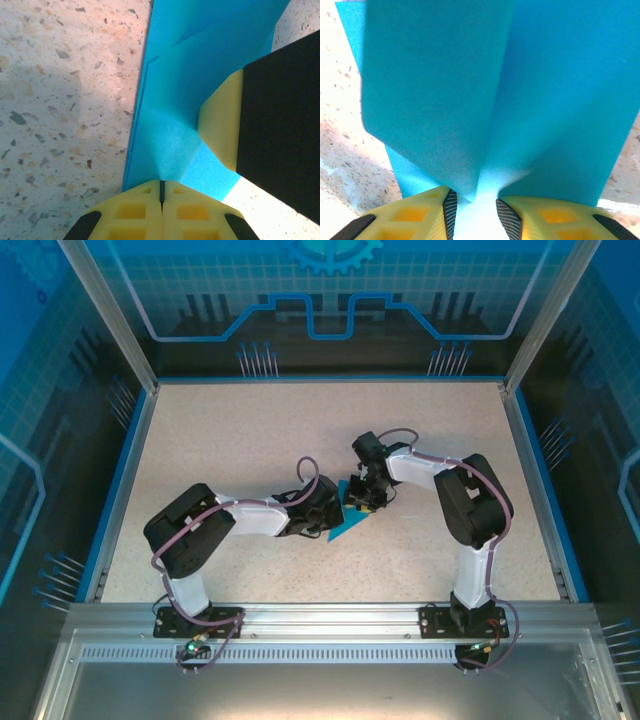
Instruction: Fold a paper plane with a square sheet of paper (pick it up from the middle)
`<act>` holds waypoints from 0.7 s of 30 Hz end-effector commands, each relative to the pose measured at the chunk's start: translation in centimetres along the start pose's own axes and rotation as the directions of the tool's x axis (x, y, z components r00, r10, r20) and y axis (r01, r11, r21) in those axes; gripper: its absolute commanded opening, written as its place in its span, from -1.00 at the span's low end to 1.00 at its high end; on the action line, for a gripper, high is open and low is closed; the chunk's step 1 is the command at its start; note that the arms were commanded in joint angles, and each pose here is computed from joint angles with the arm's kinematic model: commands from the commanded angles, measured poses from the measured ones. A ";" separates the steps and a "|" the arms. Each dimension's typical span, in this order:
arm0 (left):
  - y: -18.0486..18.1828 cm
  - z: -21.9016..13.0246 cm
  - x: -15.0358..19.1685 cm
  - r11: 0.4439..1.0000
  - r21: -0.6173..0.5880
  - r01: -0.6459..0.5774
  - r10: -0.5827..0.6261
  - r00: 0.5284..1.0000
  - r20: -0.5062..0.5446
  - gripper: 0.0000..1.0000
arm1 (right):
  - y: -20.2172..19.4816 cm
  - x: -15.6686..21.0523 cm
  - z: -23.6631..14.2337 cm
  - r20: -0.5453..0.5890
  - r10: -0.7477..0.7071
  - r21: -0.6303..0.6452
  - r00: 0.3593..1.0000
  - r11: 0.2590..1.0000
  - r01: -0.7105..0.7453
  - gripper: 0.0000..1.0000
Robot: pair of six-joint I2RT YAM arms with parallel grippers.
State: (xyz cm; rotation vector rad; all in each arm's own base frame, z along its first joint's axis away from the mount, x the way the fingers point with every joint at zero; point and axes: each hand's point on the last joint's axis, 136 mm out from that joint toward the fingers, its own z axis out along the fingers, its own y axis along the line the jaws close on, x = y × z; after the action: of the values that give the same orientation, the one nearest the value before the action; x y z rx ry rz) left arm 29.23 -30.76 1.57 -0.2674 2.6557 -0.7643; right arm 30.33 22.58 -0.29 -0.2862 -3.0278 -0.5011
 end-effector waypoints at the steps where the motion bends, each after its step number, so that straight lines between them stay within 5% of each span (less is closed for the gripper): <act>1: 2.8 0.5 1.1 0.994 -0.108 0.018 -0.022 0.999 -0.040 -0.97 | -7.8 2.8 5.3 -0.086 0.051 0.270 0.995 0.963 -0.026 -0.24; 11: 4.0 0.9 2.3 0.990 -0.142 0.017 -0.029 0.996 -0.084 -1.00 | 1.2 -1.4 -3.6 0.171 -0.143 -0.151 0.975 0.974 0.169 -0.18; 17: 4.1 1.1 2.5 0.990 -0.143 0.016 -0.030 0.995 -0.096 -1.00 | 2.4 -0.4 -4.4 0.222 -0.215 -0.241 0.951 0.933 0.267 -0.73; 21: 4.1 1.2 2.6 0.989 -0.145 0.018 -0.033 0.995 -0.099 -1.00 | 3.0 -0.1 -3.6 0.193 -0.240 -0.283 0.951 0.915 0.288 -0.92</act>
State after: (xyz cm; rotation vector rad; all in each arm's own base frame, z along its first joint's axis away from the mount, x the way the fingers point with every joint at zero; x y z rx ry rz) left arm 29.18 -30.82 1.46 -0.2669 2.6644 -0.7626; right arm 30.77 23.09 3.74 0.0009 -3.1689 -0.9111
